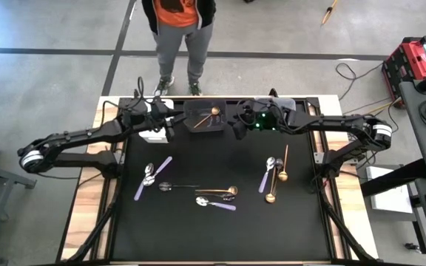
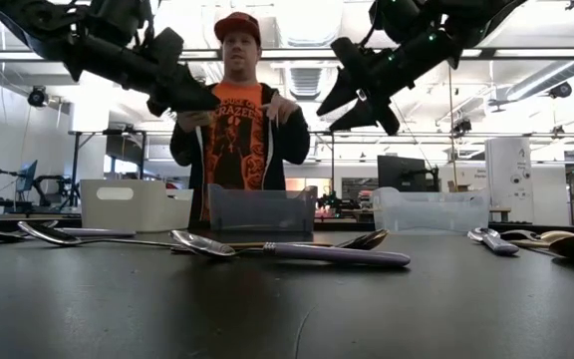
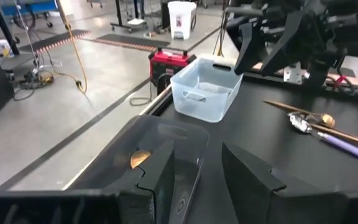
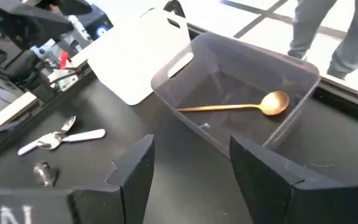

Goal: Sort silverware by color (type)
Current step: Put the purple spoon into the white bin

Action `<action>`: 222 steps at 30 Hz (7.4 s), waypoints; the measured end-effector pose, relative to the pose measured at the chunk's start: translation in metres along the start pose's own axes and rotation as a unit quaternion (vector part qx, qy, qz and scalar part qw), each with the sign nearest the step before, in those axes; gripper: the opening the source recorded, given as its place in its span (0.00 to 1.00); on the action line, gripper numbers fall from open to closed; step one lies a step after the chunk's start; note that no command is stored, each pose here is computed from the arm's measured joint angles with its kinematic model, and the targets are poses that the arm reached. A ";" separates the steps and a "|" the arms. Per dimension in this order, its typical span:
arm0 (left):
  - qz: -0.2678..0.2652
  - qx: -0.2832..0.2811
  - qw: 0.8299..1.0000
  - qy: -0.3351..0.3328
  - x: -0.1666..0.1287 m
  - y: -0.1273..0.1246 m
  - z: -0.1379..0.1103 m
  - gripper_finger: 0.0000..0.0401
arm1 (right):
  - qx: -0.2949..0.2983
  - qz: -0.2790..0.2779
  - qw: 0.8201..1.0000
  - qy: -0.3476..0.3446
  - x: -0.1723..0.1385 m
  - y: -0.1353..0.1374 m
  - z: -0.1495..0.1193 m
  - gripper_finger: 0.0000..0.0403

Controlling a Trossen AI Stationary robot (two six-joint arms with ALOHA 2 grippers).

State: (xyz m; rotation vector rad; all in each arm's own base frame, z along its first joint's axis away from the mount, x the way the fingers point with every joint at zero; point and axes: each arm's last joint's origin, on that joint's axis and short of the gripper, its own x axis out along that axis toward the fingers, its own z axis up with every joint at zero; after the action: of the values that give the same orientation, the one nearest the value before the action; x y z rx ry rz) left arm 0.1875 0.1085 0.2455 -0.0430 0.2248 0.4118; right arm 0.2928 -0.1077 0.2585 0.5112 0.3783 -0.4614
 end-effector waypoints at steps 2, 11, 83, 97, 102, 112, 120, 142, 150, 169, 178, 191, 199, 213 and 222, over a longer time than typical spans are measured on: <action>0.000 0.000 1.000 -0.002 -0.001 0.000 0.000 0.29 | -0.002 0.004 1.000 0.002 0.000 0.003 -0.001 0.49; 0.000 -0.009 1.000 0.005 0.002 0.000 -0.003 0.29 | -0.018 0.030 0.999 0.020 -0.002 0.022 -0.011 0.49; 0.003 0.034 0.998 -0.057 0.003 0.000 0.009 0.29 | 0.066 -0.323 0.827 0.455 -0.016 0.082 -0.135 0.44; 0.003 0.035 0.998 -0.057 0.003 0.000 0.009 0.29 | 0.138 -0.325 0.840 0.412 -0.024 0.059 -0.159 0.49; 0.003 0.034 0.998 -0.057 0.003 0.000 0.009 0.29 | 0.148 -0.315 0.846 0.404 -0.021 0.055 -0.167 0.49; 0.003 0.033 0.998 -0.057 0.003 0.000 0.009 0.29 | 0.157 -0.275 0.866 0.386 -0.012 0.053 -0.175 0.47; 0.004 0.033 0.998 -0.057 0.003 0.000 0.009 0.29 | 0.144 -0.261 0.883 0.362 -0.008 0.055 -0.174 0.35; 0.004 0.019 0.998 -0.053 0.007 0.001 0.007 0.29 | 0.076 -0.225 0.913 0.332 0.004 0.055 -0.171 0.08; 0.002 0.003 0.998 -0.069 0.007 0.001 0.010 0.29 | 0.004 -0.179 0.964 0.197 0.003 0.069 -0.131 0.03; -0.071 -0.015 0.993 -0.091 0.010 -0.011 0.013 0.29 | -0.176 -0.049 0.981 0.058 0.033 0.060 -0.074 0.02; -0.074 -0.019 0.995 -0.070 0.018 -0.011 0.005 0.29 | -0.241 -0.017 0.970 0.023 0.035 0.027 -0.106 0.02; -0.074 -0.015 0.993 -0.094 0.019 -0.011 0.009 0.29 | -0.239 -0.071 0.968 -0.020 0.019 -0.007 -0.147 0.03; -0.070 -0.015 0.993 -0.094 0.019 -0.011 0.009 0.29 | -0.223 -0.069 0.972 -0.024 0.019 -0.006 -0.147 0.20; -0.070 -0.014 0.993 -0.098 0.019 -0.011 0.010 0.29 | -0.206 -0.072 0.975 0.030 0.044 -0.011 -0.168 0.51; -0.070 -0.016 0.993 -0.098 0.019 -0.011 0.010 0.29 | -0.232 -0.048 0.971 0.035 0.064 -0.002 -0.165 0.52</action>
State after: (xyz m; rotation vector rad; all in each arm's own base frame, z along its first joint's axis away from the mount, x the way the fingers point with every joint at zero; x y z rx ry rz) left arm 0.2104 0.1068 0.2508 -0.0483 0.0210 0.2775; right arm 0.3068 -0.0404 0.0951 0.0546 0.5617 -0.4317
